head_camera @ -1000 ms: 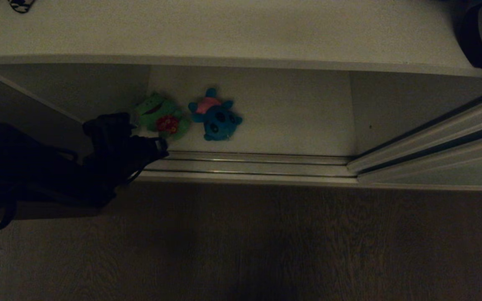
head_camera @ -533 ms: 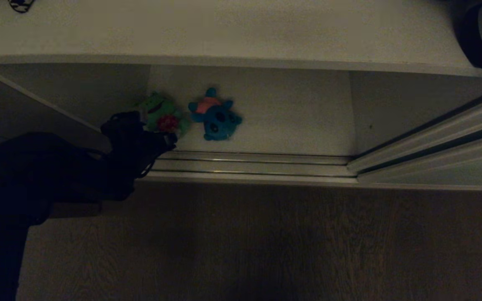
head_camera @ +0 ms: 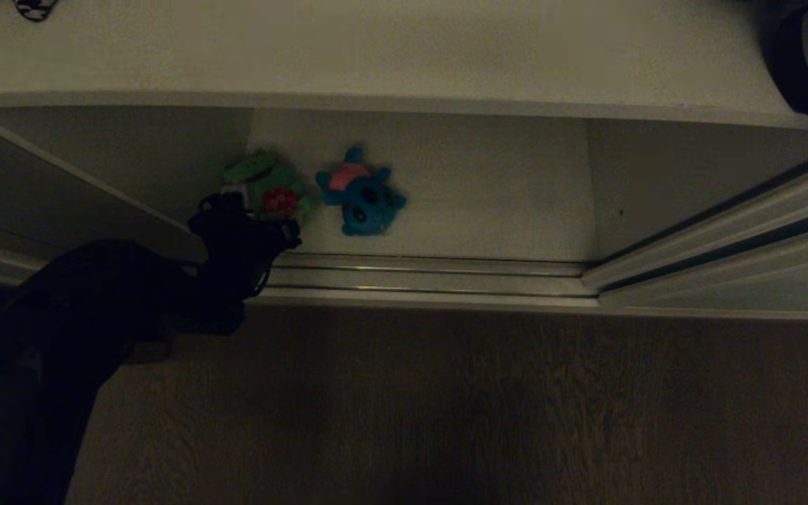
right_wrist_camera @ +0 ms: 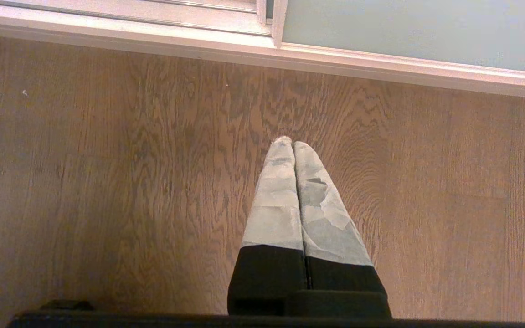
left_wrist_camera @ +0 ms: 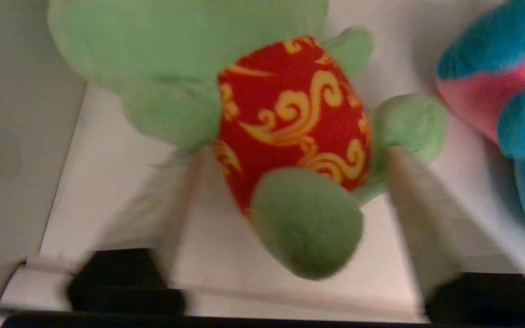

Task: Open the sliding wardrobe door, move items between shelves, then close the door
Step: Place the green doll on the higher shelf

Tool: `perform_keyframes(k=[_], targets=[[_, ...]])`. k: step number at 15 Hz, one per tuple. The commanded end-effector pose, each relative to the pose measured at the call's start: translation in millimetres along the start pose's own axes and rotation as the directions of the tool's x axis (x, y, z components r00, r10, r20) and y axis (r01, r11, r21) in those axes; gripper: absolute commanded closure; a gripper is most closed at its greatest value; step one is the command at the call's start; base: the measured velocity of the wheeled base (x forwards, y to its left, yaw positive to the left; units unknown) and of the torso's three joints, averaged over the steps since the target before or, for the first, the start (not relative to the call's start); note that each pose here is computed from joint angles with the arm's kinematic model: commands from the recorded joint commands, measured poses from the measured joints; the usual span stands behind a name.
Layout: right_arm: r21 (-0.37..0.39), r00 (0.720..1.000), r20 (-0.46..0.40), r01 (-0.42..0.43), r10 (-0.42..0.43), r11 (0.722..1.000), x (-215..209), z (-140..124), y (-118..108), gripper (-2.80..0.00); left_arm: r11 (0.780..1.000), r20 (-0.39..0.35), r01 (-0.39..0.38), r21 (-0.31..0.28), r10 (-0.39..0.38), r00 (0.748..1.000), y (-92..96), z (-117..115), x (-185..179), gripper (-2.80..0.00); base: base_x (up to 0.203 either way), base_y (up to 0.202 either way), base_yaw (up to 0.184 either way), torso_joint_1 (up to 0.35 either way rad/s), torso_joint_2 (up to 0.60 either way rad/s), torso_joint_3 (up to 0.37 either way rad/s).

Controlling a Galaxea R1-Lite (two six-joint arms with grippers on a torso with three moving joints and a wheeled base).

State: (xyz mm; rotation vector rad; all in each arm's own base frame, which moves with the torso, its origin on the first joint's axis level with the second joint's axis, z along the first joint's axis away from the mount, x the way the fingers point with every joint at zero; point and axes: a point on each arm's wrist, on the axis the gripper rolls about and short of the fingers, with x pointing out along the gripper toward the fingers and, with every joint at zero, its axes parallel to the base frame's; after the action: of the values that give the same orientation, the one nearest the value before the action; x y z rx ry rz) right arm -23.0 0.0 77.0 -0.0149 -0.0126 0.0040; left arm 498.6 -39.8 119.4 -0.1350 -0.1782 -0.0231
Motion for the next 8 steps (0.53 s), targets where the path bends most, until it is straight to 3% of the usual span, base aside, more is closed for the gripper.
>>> perform_keyframes(k=[1, 4, 8], targets=[[0.000, 1.000, 0.001, 0.000, 0.000, 1.000, 0, 0, 0, 0.00, 1.000, -0.001, -0.009, -0.002, 0.009, 1.000, 0.1, -15, 5, 0.00, 0.000, 0.000, 0.000, 0.000, 0.00, 0.000], [0.000, 1.000, 0.001, 0.000, 0.000, 1.000, 0, 0, 0, 0.00, 1.000, -0.012, -0.003, -0.012, 0.003, 1.000, -5.6, -27, 8, 0.00, 0.000, 0.000, 0.000, 0.000, 0.00, 0.000], [0.000, 1.000, 0.001, 0.000, 0.000, 1.000, 0, 0, 0, 0.00, 0.999, 0.028, 0.002, -0.039, -0.001, 1.000, -8.1, -5, 6, 0.00, 0.000, 0.000, 0.000, 0.000, 0.00, 0.000]])
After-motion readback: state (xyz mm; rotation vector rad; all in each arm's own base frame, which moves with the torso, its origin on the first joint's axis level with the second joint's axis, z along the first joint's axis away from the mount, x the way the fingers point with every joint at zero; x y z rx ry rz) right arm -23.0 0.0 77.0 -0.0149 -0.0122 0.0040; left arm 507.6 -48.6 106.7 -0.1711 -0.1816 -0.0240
